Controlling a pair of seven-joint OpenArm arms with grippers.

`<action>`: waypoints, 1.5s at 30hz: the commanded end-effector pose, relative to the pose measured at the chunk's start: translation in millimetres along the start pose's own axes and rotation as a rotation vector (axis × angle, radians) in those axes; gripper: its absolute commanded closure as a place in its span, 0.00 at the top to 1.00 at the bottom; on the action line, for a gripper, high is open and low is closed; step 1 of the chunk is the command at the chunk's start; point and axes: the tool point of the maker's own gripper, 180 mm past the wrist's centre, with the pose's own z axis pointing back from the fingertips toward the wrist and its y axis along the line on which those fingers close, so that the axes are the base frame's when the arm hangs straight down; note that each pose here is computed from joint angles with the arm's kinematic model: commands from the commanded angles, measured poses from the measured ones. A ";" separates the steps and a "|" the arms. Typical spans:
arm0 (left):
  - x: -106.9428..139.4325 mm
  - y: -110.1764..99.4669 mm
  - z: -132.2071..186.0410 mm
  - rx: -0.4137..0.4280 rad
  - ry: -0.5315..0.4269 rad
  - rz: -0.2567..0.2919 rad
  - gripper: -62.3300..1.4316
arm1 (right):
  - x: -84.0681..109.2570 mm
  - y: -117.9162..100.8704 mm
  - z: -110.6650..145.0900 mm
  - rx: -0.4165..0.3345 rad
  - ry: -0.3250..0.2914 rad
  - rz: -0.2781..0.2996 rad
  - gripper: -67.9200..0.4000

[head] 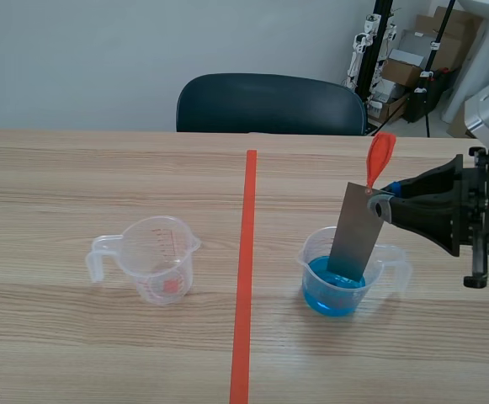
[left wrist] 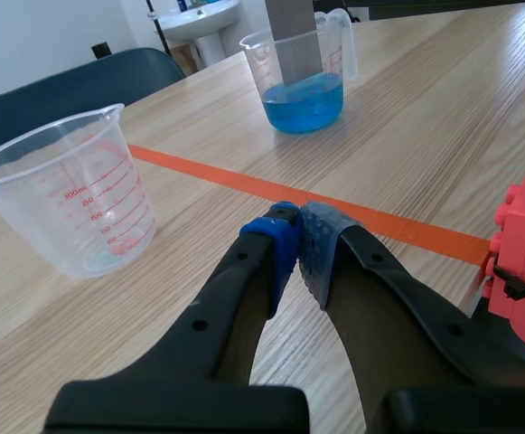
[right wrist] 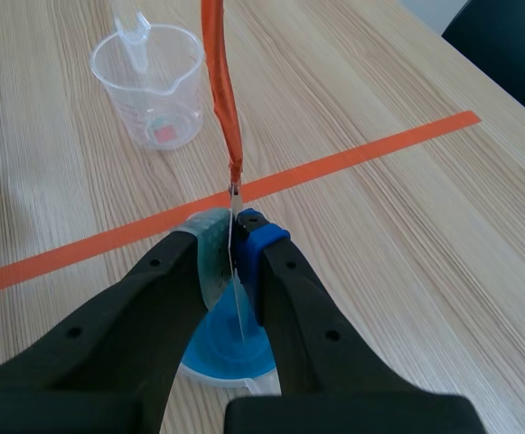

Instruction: Do the redox reaction experiment. lower the plate into the blue solution

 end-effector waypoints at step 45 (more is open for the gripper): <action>24.8 6.4 -23.4 0.074 -0.138 0.063 0.97 | -19.7 1.0 -7.8 -0.022 -0.080 0.048 0.01</action>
